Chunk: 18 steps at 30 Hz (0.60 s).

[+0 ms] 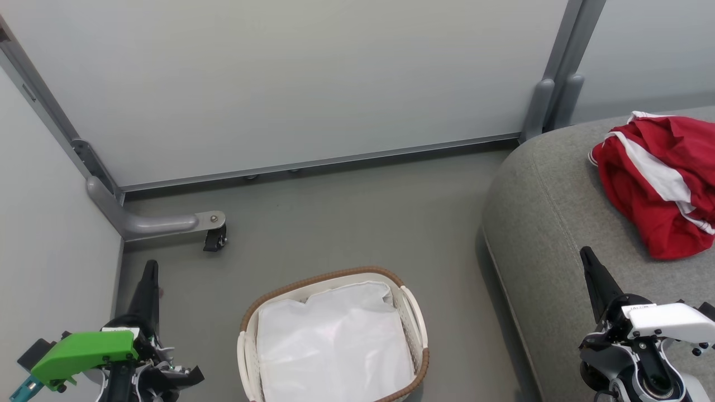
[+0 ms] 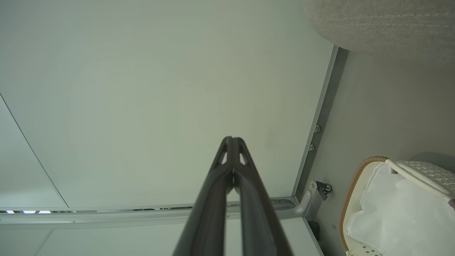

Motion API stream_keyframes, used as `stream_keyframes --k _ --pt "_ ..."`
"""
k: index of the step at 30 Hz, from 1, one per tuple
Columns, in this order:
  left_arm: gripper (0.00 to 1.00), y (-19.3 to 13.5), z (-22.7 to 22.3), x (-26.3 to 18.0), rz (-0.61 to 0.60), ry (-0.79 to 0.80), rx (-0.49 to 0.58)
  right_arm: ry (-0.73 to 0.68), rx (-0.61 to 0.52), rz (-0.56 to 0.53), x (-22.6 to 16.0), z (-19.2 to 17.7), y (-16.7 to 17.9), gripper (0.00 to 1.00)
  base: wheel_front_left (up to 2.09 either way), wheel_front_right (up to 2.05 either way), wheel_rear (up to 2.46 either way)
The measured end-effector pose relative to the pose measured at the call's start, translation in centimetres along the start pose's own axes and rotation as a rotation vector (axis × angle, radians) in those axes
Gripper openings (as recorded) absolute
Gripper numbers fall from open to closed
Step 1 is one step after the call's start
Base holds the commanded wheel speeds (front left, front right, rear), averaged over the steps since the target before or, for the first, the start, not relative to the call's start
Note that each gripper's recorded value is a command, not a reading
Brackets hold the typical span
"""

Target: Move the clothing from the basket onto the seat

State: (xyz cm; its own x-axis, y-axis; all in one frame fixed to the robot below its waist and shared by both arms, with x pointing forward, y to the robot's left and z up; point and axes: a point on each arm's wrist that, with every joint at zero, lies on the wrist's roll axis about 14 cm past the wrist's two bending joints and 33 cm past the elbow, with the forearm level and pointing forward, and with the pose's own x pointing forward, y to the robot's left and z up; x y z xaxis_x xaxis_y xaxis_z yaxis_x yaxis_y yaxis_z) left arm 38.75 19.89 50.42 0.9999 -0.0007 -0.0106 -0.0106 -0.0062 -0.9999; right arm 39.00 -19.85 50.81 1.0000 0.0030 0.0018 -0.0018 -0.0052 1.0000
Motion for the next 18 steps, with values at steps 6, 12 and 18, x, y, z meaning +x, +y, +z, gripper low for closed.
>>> stream_keyframes --k 6,12,18 --pt "0.0 0.0 0.0 0.0 0.0 0.0 0.0 0.0 0.0 0.0 0.0 0.0 0.0 0.0 0.0 0.0 0.0" --pt "0.0 0.0 0.0 0.0 0.0 0.0 0.0 0.0 0.0 0.0 0.0 0.0 0.0 0.0 0.0 0.0 0.0" --pt "0.0 0.01 0.0 0.0 0.0 0.0 0.0 0.0 0.0 0.0 0.0 0.0 0.0 0.0 0.0 0.0 0.0"
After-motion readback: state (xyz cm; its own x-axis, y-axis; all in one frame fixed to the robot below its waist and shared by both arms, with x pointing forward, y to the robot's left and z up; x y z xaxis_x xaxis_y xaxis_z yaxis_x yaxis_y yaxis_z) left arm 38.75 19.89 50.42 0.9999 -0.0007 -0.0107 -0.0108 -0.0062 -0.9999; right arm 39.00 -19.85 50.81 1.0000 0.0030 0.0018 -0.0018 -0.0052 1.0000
